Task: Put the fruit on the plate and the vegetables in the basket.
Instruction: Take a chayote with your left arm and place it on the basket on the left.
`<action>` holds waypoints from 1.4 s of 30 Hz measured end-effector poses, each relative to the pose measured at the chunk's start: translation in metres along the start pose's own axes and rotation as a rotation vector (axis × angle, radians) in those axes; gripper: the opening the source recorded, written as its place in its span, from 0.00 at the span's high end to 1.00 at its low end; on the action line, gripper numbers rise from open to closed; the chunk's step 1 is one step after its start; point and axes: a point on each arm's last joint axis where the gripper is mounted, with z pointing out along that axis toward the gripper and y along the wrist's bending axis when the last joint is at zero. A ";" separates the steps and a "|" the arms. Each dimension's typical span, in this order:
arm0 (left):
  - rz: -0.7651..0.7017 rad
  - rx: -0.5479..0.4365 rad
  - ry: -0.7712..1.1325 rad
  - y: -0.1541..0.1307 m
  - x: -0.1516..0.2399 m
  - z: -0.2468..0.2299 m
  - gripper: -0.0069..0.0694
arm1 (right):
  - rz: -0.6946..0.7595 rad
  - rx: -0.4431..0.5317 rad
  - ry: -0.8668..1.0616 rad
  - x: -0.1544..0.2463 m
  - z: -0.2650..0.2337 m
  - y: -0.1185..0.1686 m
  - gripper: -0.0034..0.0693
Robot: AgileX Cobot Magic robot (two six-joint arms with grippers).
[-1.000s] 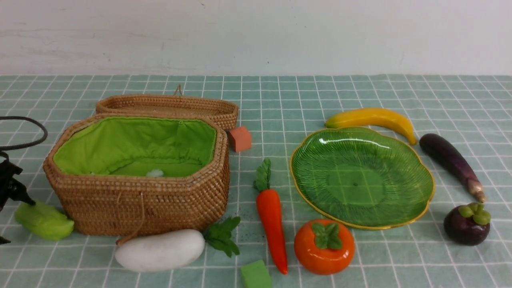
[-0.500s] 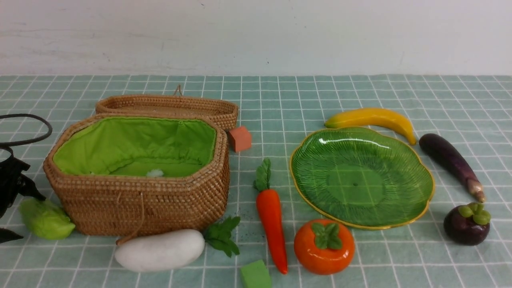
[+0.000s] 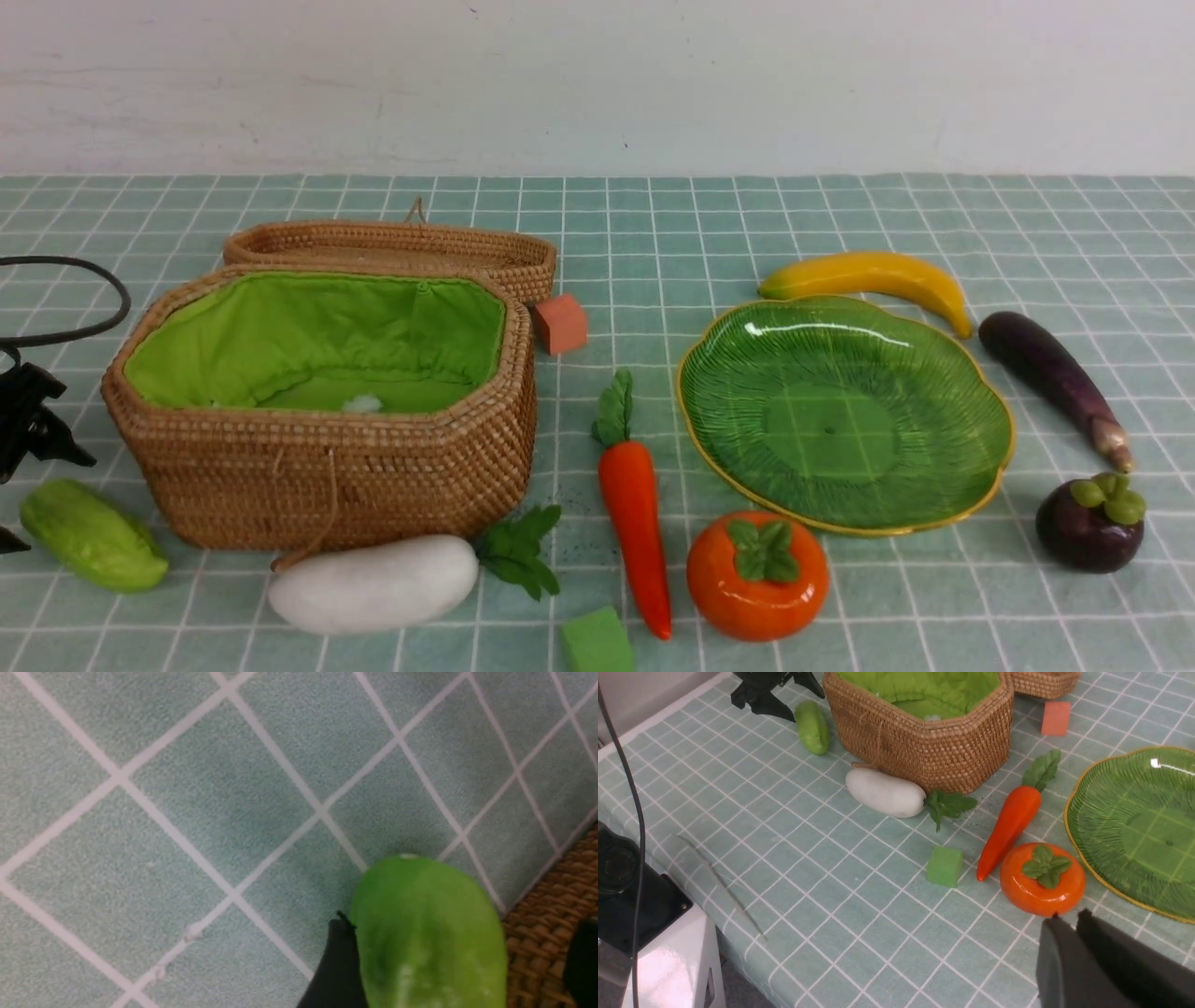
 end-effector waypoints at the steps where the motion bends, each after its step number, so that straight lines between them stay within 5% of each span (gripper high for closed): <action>1: 0.002 -0.001 0.001 0.000 0.000 0.000 0.14 | 0.000 0.000 0.000 0.000 0.000 0.000 0.89; 10: 0.001 -0.043 0.054 0.009 0.004 0.020 0.15 | 0.000 0.000 0.000 0.000 0.000 0.000 0.88; 17: 0.034 -0.057 0.063 0.011 0.005 0.025 0.33 | 0.000 -0.001 0.000 0.000 0.000 0.000 0.88; 22: 0.043 -0.058 0.091 0.011 0.007 0.022 0.33 | 0.001 -0.002 -0.001 0.000 0.000 0.000 0.88; 32: 0.248 0.102 -0.143 -0.033 -0.007 -0.083 0.33 | 0.001 0.002 -0.012 -0.001 0.000 0.000 0.88; 37: 0.934 0.351 -0.357 -0.132 0.020 -0.176 0.33 | -0.037 0.007 -0.026 -0.003 -0.001 0.000 0.88; 38: 0.964 0.360 -0.360 -0.136 0.023 -0.178 0.33 | -0.037 0.007 -0.026 -0.003 -0.001 0.000 0.88; 41: 1.461 0.439 -0.425 -0.186 0.061 -0.196 0.33 | -0.060 0.008 -0.040 -0.006 -0.006 0.002 0.88; 42: 1.516 0.437 -0.432 -0.190 0.065 -0.196 0.33 | -0.061 0.007 -0.039 -0.006 -0.006 0.002 0.88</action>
